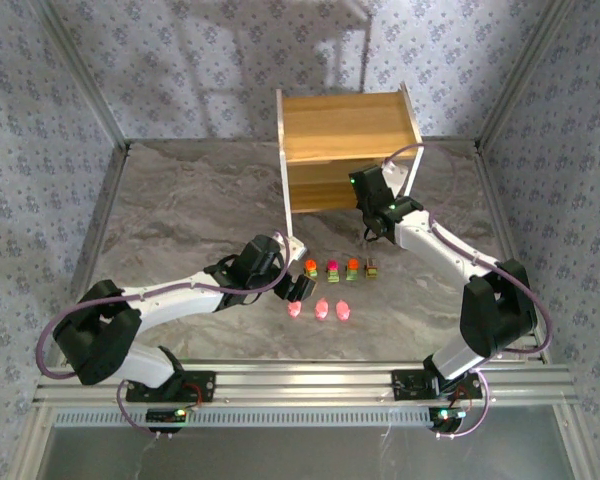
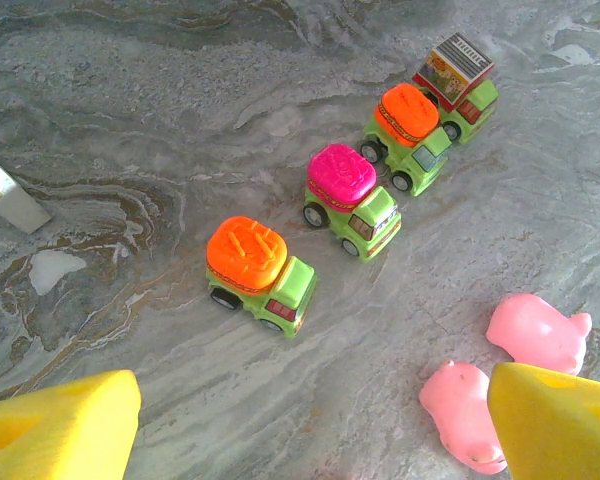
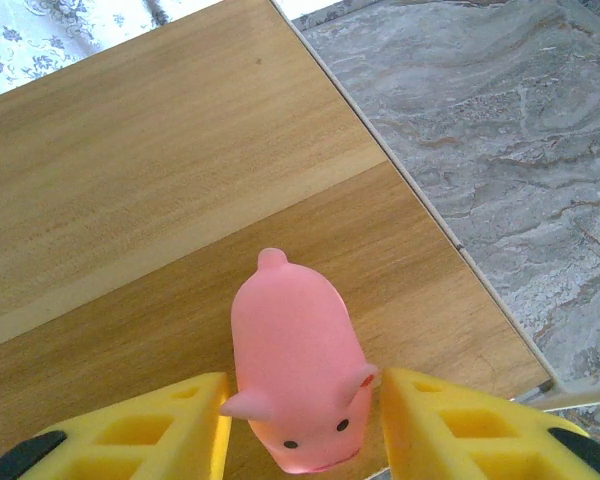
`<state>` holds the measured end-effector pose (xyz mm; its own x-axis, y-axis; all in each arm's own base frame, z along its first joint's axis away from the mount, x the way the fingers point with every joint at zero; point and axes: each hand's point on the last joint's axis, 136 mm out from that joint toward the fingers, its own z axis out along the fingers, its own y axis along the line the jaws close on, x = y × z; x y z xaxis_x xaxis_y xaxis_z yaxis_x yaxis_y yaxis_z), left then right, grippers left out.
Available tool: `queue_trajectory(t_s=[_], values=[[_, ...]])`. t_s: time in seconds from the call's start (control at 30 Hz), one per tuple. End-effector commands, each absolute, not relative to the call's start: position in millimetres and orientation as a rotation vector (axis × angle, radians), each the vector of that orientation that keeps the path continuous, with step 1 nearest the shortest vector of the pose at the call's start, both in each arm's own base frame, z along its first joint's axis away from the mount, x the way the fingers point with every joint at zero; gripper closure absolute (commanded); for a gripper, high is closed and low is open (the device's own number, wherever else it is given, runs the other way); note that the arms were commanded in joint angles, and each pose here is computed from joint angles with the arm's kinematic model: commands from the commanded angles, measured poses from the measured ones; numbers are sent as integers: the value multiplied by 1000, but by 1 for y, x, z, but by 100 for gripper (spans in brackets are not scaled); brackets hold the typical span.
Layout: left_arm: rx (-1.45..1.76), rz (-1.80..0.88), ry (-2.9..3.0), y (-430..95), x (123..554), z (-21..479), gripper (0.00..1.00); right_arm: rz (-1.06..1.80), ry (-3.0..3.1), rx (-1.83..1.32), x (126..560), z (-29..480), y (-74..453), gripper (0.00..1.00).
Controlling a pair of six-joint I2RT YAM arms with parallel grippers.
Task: Place and organize the plastic toys onto the shelf
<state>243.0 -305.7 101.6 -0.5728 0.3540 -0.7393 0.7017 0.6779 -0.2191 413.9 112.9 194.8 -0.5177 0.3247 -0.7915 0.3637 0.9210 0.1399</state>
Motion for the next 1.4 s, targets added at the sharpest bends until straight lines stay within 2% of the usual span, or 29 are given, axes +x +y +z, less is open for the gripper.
queue_trajectory(t_s=[0.0, 0.33, 0.73, 1.27, 1.37], values=[[821, -666, 2166, -313, 246, 117, 10, -53, 2121, 505, 413, 208, 110, 54], [819, -665, 2165, -312, 246, 118, 10, -49, 2104, 485, 401, 219, 113, 51], [815, -656, 2158, -311, 247, 120, 10, -77, 2127, 451, 370, 207, 113, 50], [807, -637, 2158, -308, 248, 120, 10, -37, 2158, 262, 304, 196, 147, 50], [802, -631, 2161, -306, 248, 120, 10, -23, 2171, 186, 290, 192, 155, 46]])
